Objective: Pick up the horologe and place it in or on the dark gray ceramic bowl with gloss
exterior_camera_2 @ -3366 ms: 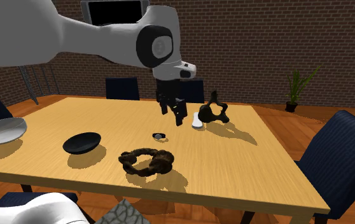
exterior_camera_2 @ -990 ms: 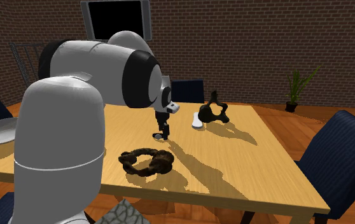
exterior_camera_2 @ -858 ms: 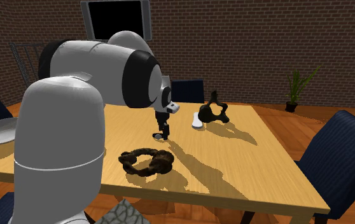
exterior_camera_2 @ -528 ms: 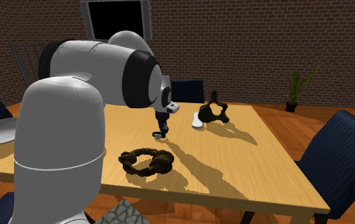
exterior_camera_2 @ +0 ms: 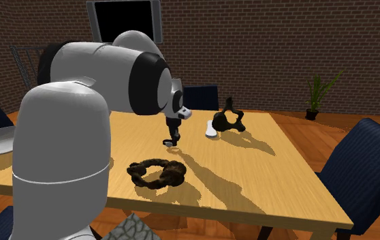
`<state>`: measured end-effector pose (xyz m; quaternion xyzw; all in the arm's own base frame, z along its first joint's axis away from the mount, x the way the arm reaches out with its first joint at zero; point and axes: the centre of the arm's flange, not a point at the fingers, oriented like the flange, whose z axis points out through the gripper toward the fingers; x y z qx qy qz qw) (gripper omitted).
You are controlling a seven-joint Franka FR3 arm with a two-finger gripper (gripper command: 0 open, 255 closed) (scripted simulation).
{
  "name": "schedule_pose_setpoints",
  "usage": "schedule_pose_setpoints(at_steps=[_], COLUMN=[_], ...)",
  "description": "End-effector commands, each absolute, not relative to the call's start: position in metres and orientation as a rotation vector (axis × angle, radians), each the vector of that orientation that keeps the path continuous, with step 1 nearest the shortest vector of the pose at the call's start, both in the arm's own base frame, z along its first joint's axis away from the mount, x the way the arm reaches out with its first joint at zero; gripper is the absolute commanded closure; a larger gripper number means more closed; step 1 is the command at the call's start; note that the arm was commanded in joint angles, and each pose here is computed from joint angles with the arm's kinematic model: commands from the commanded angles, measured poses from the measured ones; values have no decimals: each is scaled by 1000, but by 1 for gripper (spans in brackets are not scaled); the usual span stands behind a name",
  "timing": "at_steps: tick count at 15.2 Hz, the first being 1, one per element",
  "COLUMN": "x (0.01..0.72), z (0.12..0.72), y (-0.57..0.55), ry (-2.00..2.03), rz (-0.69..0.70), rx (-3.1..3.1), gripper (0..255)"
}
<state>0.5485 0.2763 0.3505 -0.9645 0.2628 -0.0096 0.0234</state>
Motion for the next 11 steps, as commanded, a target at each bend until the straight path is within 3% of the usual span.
schedule_pose_setpoints(at_steps=[1, 11], x=[548, 548], z=[361, 414], y=[275, 275], ry=[813, 813], rz=[-29, -29], rx=[-2986, -2986], gripper=[255, 255])
